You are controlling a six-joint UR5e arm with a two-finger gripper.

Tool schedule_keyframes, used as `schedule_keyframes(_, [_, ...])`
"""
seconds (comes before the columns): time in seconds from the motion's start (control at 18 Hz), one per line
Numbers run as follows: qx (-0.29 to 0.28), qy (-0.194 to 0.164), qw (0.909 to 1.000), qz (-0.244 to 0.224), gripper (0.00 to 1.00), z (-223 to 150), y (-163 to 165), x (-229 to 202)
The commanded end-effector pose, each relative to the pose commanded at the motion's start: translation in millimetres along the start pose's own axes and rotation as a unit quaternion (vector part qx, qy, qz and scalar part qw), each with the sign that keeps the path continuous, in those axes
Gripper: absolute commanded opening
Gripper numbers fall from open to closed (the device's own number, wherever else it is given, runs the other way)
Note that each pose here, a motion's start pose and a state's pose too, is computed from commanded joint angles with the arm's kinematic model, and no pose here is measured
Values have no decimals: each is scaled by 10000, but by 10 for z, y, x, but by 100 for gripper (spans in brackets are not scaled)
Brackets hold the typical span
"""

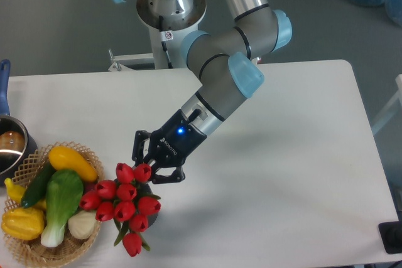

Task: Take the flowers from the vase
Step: 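Close the gripper on the tulip stems and begin lifting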

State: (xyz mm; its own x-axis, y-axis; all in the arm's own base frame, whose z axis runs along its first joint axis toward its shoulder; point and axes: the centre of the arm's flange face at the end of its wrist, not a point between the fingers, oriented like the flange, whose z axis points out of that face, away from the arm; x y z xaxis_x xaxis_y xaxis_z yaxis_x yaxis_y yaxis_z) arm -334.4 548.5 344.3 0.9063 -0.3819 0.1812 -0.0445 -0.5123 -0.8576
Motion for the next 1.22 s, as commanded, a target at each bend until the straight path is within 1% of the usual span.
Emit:
schedule_keyframes(0.28, [60,-29,9999,83,13,-73,-96,62])
schedule_keyframes(0.5, [296,18,9994,190,13,-186,-225,135])
schedule_keyframes(0.72, [373,-104,9985,399,13,-364,-301,164])
schedule_keyframes(0.89, [413,-180,9982,402,13,-483,-351,210])
schedule_keyframes(1.22, [603,-239,9964,553,13,-680,-533,331])
